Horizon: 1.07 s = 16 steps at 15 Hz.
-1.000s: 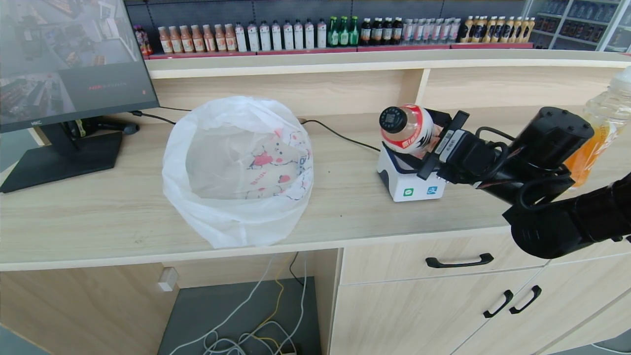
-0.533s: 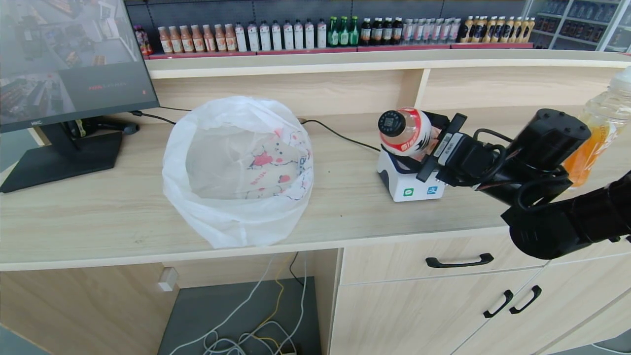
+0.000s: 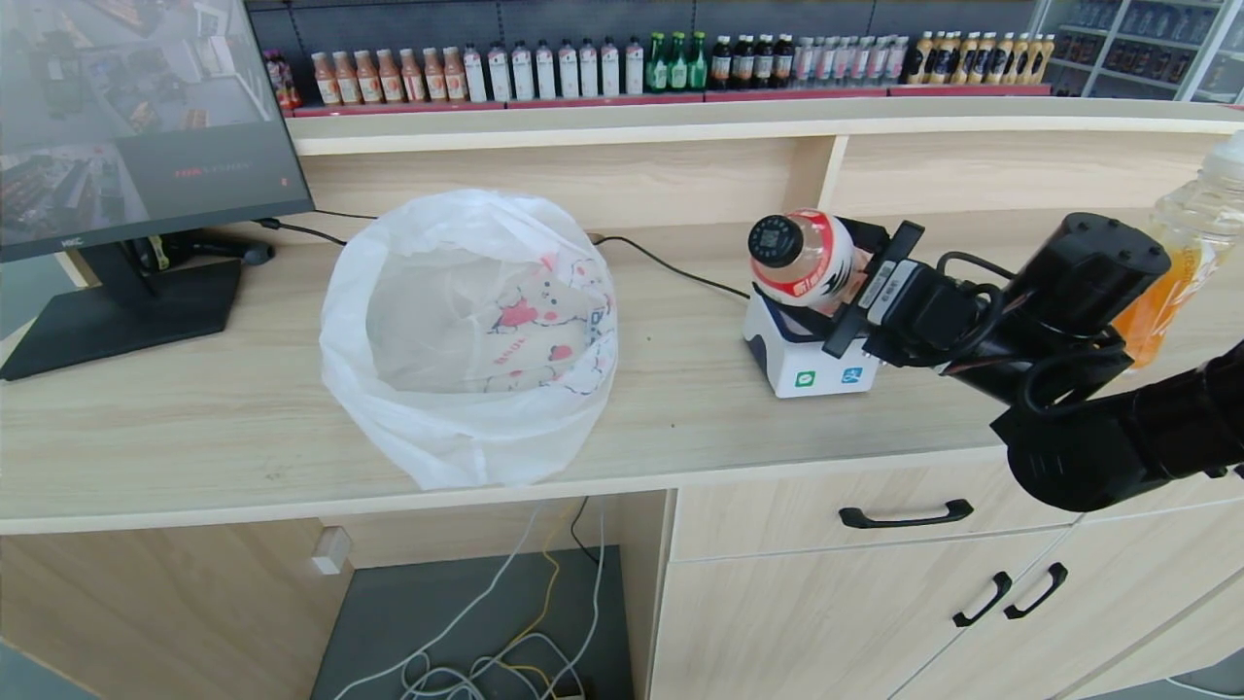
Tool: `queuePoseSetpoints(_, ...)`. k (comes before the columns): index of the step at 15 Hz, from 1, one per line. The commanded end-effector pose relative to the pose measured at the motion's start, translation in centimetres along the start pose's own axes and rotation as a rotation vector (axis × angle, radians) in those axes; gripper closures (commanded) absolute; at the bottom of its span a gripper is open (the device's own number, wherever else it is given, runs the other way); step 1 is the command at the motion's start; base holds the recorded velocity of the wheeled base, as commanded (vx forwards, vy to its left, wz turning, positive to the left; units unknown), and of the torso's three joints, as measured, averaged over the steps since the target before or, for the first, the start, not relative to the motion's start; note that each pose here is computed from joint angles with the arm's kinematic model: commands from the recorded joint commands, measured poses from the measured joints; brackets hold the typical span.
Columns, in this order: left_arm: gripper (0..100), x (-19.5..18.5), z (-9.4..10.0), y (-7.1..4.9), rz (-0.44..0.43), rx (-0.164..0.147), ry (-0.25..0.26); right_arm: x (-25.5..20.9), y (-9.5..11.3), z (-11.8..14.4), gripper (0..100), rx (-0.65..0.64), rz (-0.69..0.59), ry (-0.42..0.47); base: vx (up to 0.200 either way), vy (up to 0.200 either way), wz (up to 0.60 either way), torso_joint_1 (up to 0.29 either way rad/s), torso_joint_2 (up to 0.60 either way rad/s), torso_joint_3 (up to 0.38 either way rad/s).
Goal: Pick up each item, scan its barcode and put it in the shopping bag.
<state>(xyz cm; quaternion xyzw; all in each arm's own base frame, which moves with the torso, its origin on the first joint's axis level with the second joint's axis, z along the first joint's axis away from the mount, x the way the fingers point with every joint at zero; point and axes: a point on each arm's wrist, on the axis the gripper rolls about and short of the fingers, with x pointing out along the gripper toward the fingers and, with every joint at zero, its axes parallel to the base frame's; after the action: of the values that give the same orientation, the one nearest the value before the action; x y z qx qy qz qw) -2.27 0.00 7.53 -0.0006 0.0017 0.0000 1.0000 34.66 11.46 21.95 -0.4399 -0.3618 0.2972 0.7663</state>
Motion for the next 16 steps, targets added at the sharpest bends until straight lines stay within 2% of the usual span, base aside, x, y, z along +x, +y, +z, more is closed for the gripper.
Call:
queuePoseSetpoints(1,0,0.0,0.0,0.0,0.000,0.000,0.000,0.0,-0.3,0.2,100,-0.006,-0.007,-0.005,0.000,0.000,0.00,0.000,0.00,0.000)
queuePoseSetpoints(10,0,0.0,0.0,0.0,0.000,0.000,0.000,-0.1,-0.8,0.5,100,0.002,-0.022,-0.006,0.000,0.000,0.00,0.000,0.00,0.000)
queuePoseSetpoints(16,0,0.0,0.0,0.0,0.000,0.000,0.000,-0.5,-3.0,1.9,100,0.026,-0.088,-0.004,0.000,0.000,0.00,0.000,0.00,0.000)
